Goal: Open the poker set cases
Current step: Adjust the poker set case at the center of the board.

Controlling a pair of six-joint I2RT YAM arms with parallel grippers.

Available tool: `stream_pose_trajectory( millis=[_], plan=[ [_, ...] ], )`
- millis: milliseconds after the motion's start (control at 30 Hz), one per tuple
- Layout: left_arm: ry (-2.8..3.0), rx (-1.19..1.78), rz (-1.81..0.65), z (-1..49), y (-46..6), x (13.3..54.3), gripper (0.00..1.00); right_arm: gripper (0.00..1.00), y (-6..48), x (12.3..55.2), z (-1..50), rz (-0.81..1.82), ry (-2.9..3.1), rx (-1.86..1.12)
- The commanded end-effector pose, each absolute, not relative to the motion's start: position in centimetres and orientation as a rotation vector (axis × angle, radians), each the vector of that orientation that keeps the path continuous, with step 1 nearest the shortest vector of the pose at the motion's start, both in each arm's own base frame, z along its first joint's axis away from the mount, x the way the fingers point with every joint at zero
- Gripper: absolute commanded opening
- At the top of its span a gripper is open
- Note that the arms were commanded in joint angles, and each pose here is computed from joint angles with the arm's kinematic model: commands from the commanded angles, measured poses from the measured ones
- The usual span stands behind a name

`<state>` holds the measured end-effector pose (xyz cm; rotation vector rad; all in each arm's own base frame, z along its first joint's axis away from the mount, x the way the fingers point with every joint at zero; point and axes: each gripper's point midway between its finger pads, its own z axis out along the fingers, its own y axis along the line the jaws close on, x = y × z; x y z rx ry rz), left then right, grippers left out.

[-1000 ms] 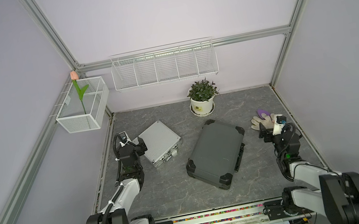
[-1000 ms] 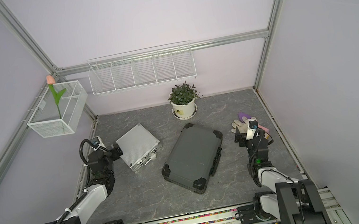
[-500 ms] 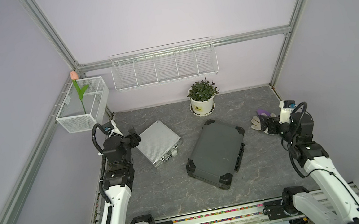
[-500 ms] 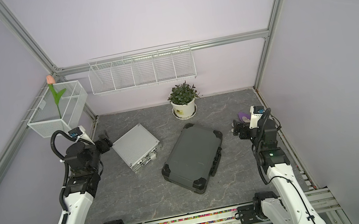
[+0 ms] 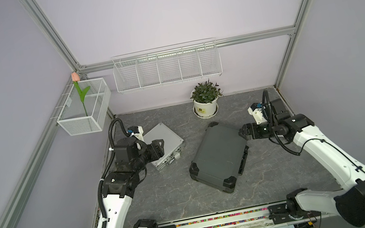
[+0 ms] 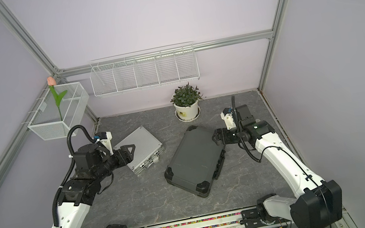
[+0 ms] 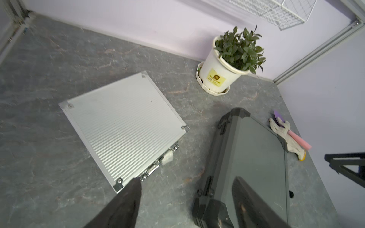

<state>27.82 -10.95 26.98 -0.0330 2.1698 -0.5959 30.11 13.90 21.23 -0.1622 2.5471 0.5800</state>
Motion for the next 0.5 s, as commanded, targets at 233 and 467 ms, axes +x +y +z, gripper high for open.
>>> stream_pose_trajectory(
  millis=[233,467],
  plan=[
    [2.464,-0.169,-0.880,20.7,-14.4,20.0,0.71,0.85,14.1,31.1,19.1,0.446,2.817,-0.304],
    [2.636,-0.175,-0.931,17.0,-16.5,16.9,0.71,0.88,15.0,33.8,18.3,0.446,2.843,-0.318]
  ],
)
